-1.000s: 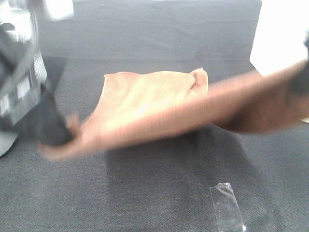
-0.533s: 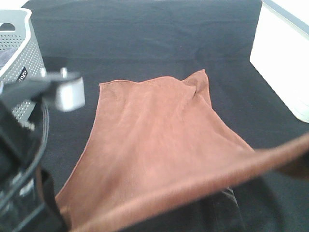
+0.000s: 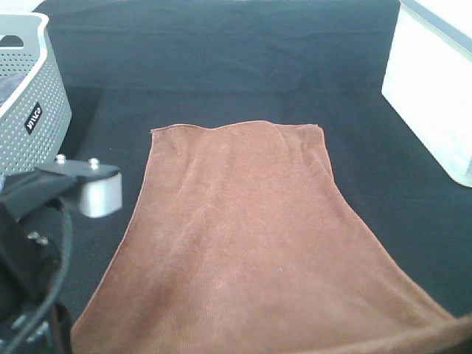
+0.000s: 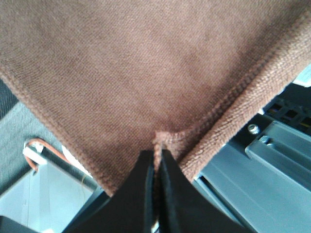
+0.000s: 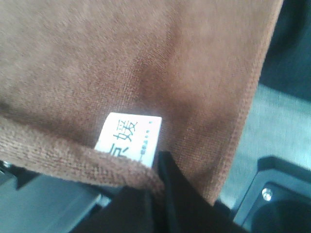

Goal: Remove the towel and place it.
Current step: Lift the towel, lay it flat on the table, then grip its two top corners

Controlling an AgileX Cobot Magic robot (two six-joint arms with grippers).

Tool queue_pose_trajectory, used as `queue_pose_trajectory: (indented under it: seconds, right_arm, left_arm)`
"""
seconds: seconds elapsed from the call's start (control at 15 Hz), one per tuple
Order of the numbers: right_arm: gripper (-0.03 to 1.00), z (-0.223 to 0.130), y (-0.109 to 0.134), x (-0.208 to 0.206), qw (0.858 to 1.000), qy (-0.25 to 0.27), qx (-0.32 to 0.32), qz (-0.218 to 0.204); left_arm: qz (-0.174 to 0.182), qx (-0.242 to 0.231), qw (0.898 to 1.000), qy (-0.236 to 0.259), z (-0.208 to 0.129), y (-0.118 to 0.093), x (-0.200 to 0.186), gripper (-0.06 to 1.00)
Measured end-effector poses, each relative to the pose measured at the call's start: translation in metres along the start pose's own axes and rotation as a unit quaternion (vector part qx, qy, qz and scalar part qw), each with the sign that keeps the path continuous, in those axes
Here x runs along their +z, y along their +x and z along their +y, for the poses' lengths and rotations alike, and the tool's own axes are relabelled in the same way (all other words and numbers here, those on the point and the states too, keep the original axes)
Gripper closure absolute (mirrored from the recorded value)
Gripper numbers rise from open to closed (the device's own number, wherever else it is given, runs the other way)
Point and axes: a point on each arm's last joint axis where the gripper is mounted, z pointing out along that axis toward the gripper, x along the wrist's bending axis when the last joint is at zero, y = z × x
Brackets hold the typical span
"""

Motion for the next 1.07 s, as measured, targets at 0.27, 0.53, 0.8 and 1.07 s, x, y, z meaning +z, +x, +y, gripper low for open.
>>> queue_pose_trajectory:
  seconds: [0.27,0.53,0.8,1.07]
  right_arm:
    - [0.97,-0.001,-0.008,0.023,0.998,0.064,0.001,-0.001]
    - [0.97,0.009,-0.014,0.04,0.992,0.124,0.007,-0.002]
    - [0.97,0.019,-0.017,0.063,0.981,0.194,0.019,0.022]
    - [0.97,0.022,-0.018,0.072,0.975,0.219,0.026,0.032]
  left_arm:
    - [0.004,-0.006,0.998,0.068,0.016,0.009,0.032,0.94]
    - [-0.002,-0.013,0.992,0.125,0.027,0.017,0.063,0.94]
    - [0.001,-0.011,0.985,0.174,0.034,0.023,0.082,0.94]
    - [-0.002,0.006,0.981,0.194,0.036,0.026,0.09,0.94]
